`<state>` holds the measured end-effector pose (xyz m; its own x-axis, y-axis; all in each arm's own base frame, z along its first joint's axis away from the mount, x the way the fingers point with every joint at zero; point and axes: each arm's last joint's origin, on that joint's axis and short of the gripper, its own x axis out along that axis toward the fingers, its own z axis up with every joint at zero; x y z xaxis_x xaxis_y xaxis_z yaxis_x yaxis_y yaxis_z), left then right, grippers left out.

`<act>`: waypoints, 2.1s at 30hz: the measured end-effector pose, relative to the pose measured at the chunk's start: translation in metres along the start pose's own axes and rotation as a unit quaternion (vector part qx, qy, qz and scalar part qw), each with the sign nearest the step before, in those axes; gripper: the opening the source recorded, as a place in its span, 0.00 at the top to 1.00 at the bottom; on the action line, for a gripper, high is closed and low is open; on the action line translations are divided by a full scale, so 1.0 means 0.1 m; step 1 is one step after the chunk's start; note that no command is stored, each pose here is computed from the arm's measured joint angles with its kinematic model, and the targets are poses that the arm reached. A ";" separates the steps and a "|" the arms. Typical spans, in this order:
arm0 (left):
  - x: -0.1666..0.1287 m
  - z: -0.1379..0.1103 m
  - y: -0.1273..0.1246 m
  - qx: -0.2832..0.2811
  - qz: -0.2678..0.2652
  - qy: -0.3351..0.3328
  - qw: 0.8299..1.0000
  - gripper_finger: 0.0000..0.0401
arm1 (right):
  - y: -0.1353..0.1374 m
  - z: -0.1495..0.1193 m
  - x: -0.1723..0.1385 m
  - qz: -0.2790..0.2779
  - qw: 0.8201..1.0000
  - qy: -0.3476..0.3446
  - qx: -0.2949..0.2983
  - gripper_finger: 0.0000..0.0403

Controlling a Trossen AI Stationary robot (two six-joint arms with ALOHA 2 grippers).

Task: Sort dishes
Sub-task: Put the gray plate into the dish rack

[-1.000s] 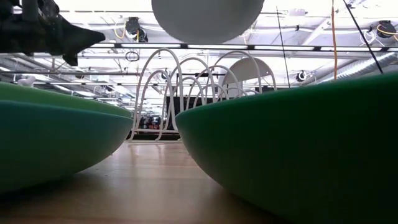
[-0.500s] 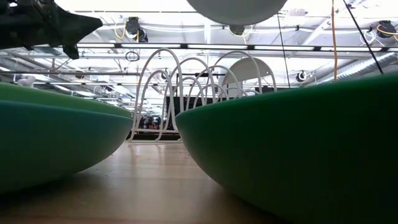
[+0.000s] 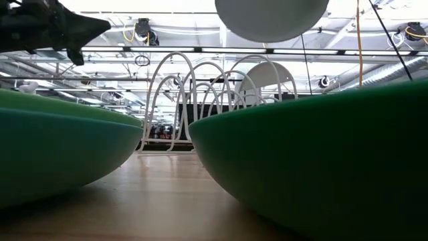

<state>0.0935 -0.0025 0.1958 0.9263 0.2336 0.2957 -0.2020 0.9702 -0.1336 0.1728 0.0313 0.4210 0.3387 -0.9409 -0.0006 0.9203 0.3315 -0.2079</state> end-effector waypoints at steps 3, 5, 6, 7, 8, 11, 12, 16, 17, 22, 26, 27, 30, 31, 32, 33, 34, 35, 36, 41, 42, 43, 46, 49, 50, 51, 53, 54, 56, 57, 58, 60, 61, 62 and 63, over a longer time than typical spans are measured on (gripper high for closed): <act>0.00 0.01 0.01 -0.001 0.014 -0.003 1.000 1.00 | 0.11 -0.04 0.07 -0.017 1.000 0.004 -0.011 1.00; 0.00 0.01 0.01 -0.001 0.015 -0.003 1.000 1.00 | 0.17 -0.06 0.11 -0.028 0.999 0.008 -0.013 1.00; 0.00 0.00 0.01 -0.001 0.015 -0.003 1.000 1.00 | 0.19 -0.07 0.14 -0.033 0.999 0.009 -0.013 1.00; 0.00 0.00 0.01 -0.001 0.015 -0.003 1.000 1.00 | 0.20 -0.07 0.16 -0.039 0.999 0.009 -0.014 1.00; 0.00 0.01 0.01 -0.001 0.015 -0.003 1.000 1.00 | 0.22 -0.07 0.18 -0.045 0.999 0.010 -0.013 1.00; 0.00 0.01 0.01 -0.001 0.015 -0.003 1.000 1.00 | 0.22 -0.06 0.22 -0.055 0.998 0.012 -0.002 1.00; 0.00 0.01 0.01 -0.001 0.015 -0.003 1.000 1.00 | 0.21 -0.05 0.23 -0.058 0.998 0.012 0.004 1.00; 0.00 0.00 0.01 -0.001 0.015 -0.002 1.000 1.00 | 0.21 -0.01 0.27 -0.069 0.997 0.013 0.012 1.00; 0.00 0.00 0.01 -0.001 0.016 -0.002 1.000 1.00 | 0.23 -0.01 0.28 -0.071 0.997 0.013 0.010 1.00; 0.00 0.00 0.01 0.000 0.016 -0.002 1.000 1.00 | 0.27 -0.01 0.30 -0.074 0.997 0.016 -0.006 1.00; 0.00 0.00 0.01 0.000 0.016 -0.002 1.000 1.00 | 0.22 -0.02 0.30 -0.072 0.997 0.017 -0.014 1.00; 0.00 0.00 0.01 0.000 0.016 -0.002 1.000 1.00 | 0.18 -0.02 0.29 -0.072 0.997 0.017 -0.011 1.00; 0.00 0.00 0.01 0.000 0.016 -0.002 1.000 1.00 | 0.10 -0.04 0.28 -0.075 0.997 0.015 -0.001 1.00; 0.00 0.00 0.01 0.000 0.016 -0.002 1.000 1.00 | 0.08 -0.06 0.27 -0.075 0.997 0.015 -0.001 1.00; 0.00 0.00 0.01 0.000 0.016 -0.002 1.000 1.00 | 0.07 -0.08 0.27 -0.074 0.997 0.015 0.001 1.00; 0.00 0.00 0.01 0.000 0.016 -0.001 1.000 1.00 | 0.06 -0.09 0.27 -0.072 0.997 0.015 0.005 1.00; 0.00 0.00 0.01 0.000 0.016 -0.001 1.000 1.00 | 0.05 -0.10 0.26 -0.071 0.997 0.015 0.010 1.00; 0.00 0.00 0.01 0.000 0.016 -0.001 1.000 1.00 | 0.04 -0.11 0.26 -0.070 0.997 0.014 0.015 1.00; 0.00 0.00 0.01 0.000 0.016 -0.001 1.000 1.00 | 0.04 -0.11 0.25 -0.068 0.997 0.013 0.020 1.00; 0.00 0.00 0.01 0.000 0.016 -0.001 1.000 1.00 | 0.15 -0.15 0.26 -0.067 0.998 0.014 0.016 1.00; 0.00 0.00 0.01 0.000 0.016 -0.001 1.000 1.00 | 0.17 -0.15 0.26 -0.067 0.998 0.014 0.013 1.00; 0.00 0.00 0.01 0.000 0.016 -0.001 1.000 1.00 | 0.19 -0.16 0.26 -0.067 0.998 0.014 0.011 1.00; 0.00 0.00 0.01 0.000 0.016 -0.001 1.000 1.00 | 0.24 -0.17 0.28 -0.070 0.997 0.014 0.006 1.00; 0.00 0.00 0.01 0.000 0.016 -0.001 1.000 1.00 | 0.26 -0.18 0.28 -0.070 0.997 0.015 0.005 1.00; 0.00 0.00 0.01 0.000 0.016 -0.001 1.000 1.00 | 0.25 -0.18 0.29 -0.071 0.997 0.015 0.007 1.00; 0.00 0.00 0.01 0.000 0.016 -0.001 1.000 1.00 | 0.25 -0.17 0.29 -0.073 0.997 0.014 0.009 1.00; 0.00 0.00 0.01 0.000 0.016 -0.001 1.000 1.00 | 0.25 -0.17 0.30 -0.075 0.997 0.015 0.009 1.00; 0.00 0.00 0.01 0.000 0.016 -0.001 1.000 1.00 | 0.26 -0.18 0.31 -0.076 0.997 0.015 0.006 1.00; 0.00 0.00 0.01 0.000 0.016 -0.001 1.000 1.00 | 0.31 -0.20 0.32 -0.077 0.997 0.016 -0.001 1.00; 0.00 0.00 0.01 0.000 0.016 -0.001 1.000 1.00 | 0.34 -0.21 0.32 -0.077 0.997 0.016 -0.005 1.00; 0.00 0.00 0.01 0.000 0.016 -0.002 1.000 1.00 | 0.36 -0.22 0.32 -0.077 0.997 0.016 -0.009 1.00; 0.00 0.00 0.01 0.000 0.016 -0.002 1.000 1.00 | 0.41 -0.24 0.33 -0.078 0.997 0.016 -0.015 1.00; 0.00 0.00 0.01 -0.001 0.016 -0.002 1.000 1.00 | 0.43 -0.24 0.33 -0.077 0.997 0.016 -0.016 1.00; 0.00 0.00 0.01 -0.001 0.015 -0.002 1.000 1.00 | 0.46 -0.25 0.34 -0.077 0.997 0.016 -0.018 1.00; 0.00 0.00 0.01 -0.001 0.010 -0.002 1.000 1.00 | 0.48 -0.26 0.34 -0.077 0.997 0.017 -0.020 1.00</act>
<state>0.0932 -0.0019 0.1961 0.9206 0.2532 0.2972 -0.2201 0.9653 -0.1407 0.2234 0.0133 0.3855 0.1863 -0.9825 0.0023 0.9521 0.1799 -0.2473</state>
